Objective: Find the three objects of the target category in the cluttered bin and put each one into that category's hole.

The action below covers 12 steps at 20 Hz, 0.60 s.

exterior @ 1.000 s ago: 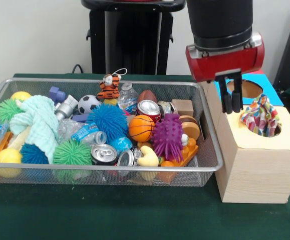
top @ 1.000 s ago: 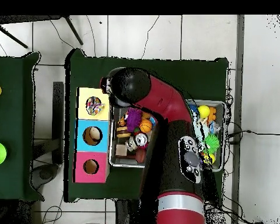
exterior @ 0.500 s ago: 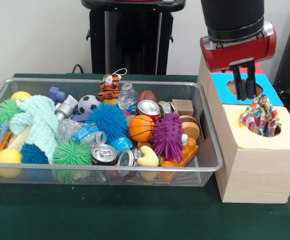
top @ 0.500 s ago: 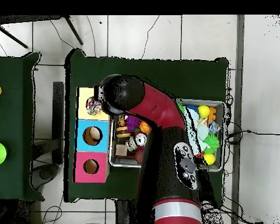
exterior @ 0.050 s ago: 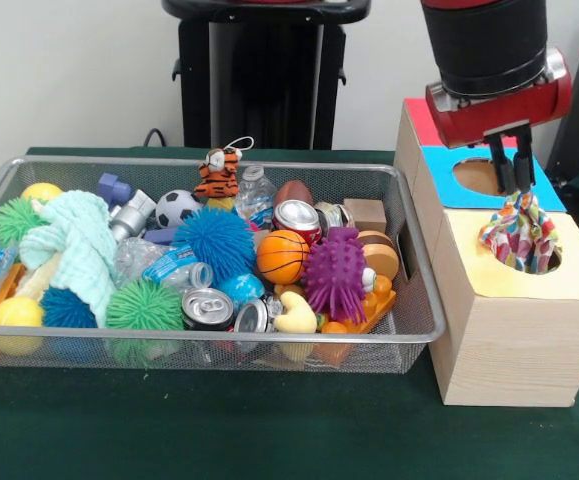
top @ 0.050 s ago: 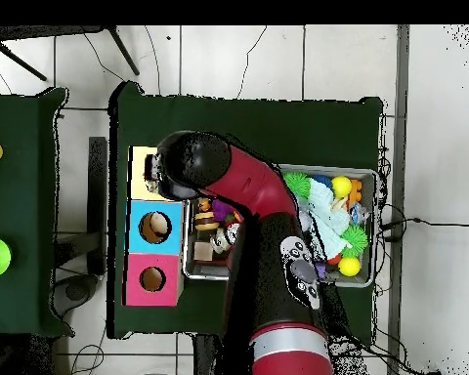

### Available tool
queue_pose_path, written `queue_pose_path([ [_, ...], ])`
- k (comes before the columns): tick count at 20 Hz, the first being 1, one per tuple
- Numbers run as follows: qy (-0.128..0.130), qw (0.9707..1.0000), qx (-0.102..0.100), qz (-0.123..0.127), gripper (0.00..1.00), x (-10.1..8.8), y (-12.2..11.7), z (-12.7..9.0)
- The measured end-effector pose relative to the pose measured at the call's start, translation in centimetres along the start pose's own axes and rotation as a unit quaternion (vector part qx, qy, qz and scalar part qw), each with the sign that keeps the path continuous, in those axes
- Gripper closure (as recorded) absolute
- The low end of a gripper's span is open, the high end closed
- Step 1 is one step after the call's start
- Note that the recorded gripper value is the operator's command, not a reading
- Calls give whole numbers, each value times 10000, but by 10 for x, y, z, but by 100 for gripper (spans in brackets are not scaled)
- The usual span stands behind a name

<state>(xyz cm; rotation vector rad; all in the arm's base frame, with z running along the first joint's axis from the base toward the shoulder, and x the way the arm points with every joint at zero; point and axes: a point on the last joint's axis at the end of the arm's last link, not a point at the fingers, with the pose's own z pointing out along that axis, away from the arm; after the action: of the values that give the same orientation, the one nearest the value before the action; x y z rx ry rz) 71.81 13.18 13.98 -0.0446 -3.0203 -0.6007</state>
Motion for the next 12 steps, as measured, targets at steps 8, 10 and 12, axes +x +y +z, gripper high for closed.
queue_pose_path([
  [8,225,9997,-62,44,100,13,0,18],
  [10,284,9996,-69,68,100,15,-2,25],
  [12,342,9993,-76,91,100,17,-5,32],
])
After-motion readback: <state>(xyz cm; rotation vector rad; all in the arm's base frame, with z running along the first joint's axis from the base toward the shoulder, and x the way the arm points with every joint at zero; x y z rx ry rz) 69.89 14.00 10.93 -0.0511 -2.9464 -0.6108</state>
